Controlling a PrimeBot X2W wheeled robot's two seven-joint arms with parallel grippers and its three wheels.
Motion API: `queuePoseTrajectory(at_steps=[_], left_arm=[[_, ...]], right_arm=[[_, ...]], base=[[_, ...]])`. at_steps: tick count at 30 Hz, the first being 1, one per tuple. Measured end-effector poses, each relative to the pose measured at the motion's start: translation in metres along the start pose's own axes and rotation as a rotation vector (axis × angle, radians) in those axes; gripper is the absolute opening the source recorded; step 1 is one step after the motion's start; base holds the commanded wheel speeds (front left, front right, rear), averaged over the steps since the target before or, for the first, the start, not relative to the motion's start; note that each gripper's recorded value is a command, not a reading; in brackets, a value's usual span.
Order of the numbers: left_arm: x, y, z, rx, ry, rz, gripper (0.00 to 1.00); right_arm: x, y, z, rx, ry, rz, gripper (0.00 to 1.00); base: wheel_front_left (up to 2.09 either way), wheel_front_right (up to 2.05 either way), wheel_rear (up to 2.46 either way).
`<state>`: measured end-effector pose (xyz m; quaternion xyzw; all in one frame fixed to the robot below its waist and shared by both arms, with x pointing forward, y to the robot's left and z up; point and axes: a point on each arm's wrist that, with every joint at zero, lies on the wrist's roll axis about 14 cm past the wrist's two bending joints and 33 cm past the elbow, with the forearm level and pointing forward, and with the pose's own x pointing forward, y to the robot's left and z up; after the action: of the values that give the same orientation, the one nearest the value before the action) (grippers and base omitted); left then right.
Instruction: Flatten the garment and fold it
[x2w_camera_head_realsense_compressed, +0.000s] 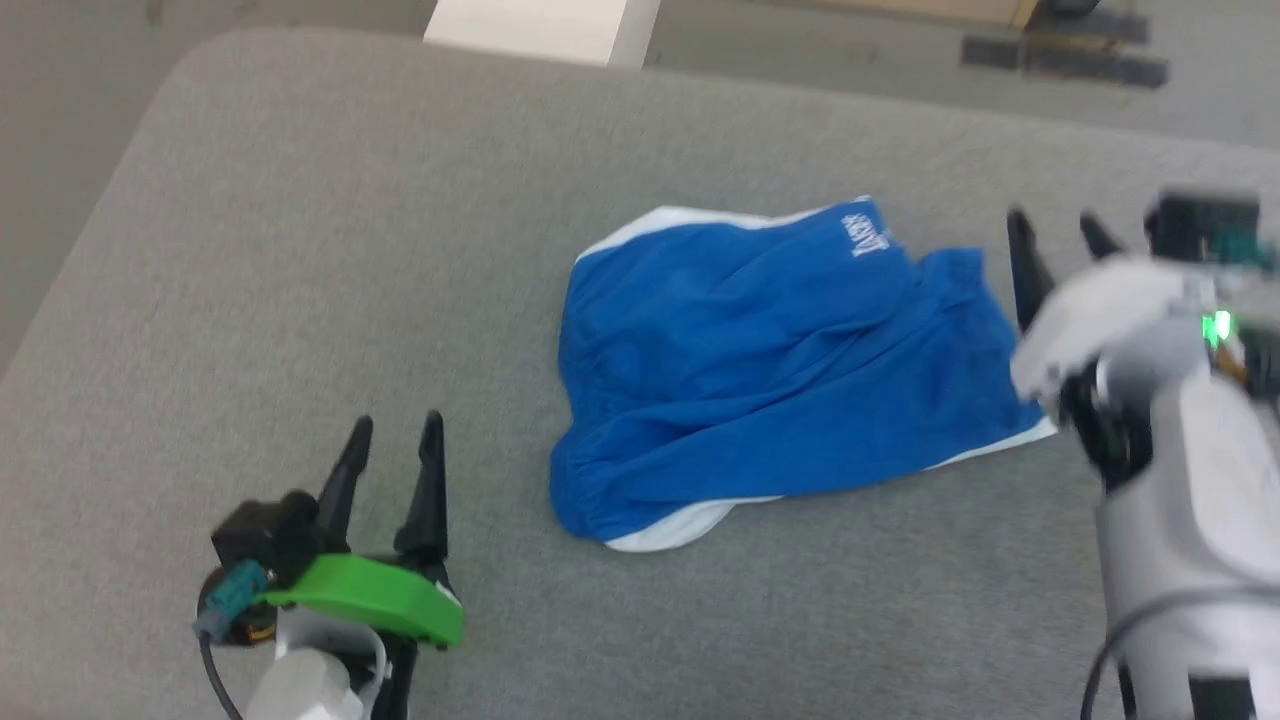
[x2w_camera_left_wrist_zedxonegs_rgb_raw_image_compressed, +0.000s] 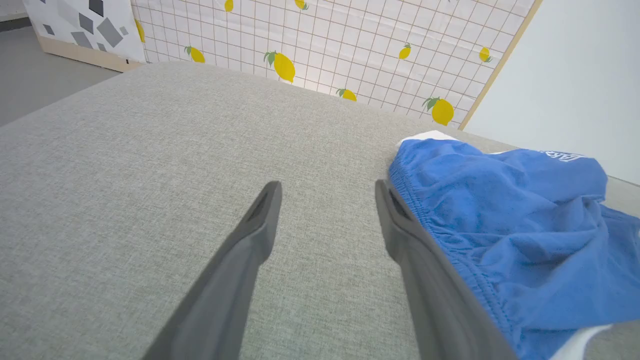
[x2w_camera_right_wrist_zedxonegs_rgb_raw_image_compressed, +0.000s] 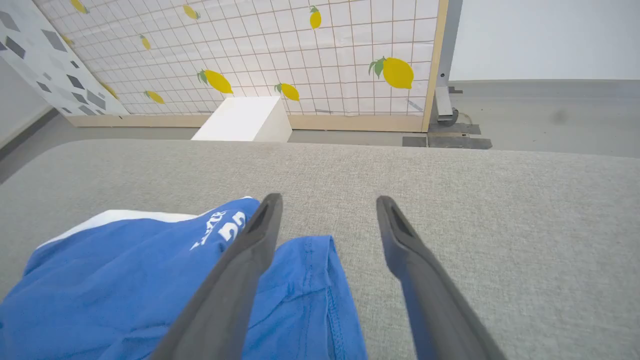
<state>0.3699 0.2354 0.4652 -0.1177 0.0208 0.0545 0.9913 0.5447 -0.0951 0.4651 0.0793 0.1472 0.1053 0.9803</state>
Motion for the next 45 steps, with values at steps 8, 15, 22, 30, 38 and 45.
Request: queuePoseTrajectory(at_steps=[8, 15, 22, 30, 38, 45], left_arm=[[-0.012, -0.028, 0.011, -0.021, -0.030, -0.080, 1.00], [-0.012, -0.051, 0.010, -0.039, 0.023, -0.144, 1.00], [-0.032, -0.061, -0.040, 0.073, 0.531, -0.189, 1.00], [-0.053, -0.082, -0.070, 0.114, 0.760, -0.279, 1.00], [-0.025, -0.081, -0.088, 0.125, 0.757, -0.288, 1.00], [-0.018, -0.090, -0.100, 0.117, 0.771, -0.331, 0.15]], right_arm=[[-0.084, -0.037, -0.034, 0.063, -0.023, -0.087, 1.00], [-0.131, -0.068, -0.051, 0.117, -0.011, -0.175, 1.00], [-0.129, -0.071, -0.041, 0.111, -0.026, -0.181, 1.00], [-0.122, -0.070, -0.047, 0.111, -0.008, -0.174, 1.00], [-0.122, -0.077, -0.056, 0.116, 0.012, -0.192, 1.00], [-0.124, -0.088, -0.064, 0.122, 0.028, -0.223, 1.00]], base=[[0.00, 0.00, 0.00], [0.00, 0.00, 0.00], [0.00, 0.00, 0.00], [0.00, 0.00, 0.00], [0.00, 0.00, 0.00], [0.00, 0.00, 0.00]])
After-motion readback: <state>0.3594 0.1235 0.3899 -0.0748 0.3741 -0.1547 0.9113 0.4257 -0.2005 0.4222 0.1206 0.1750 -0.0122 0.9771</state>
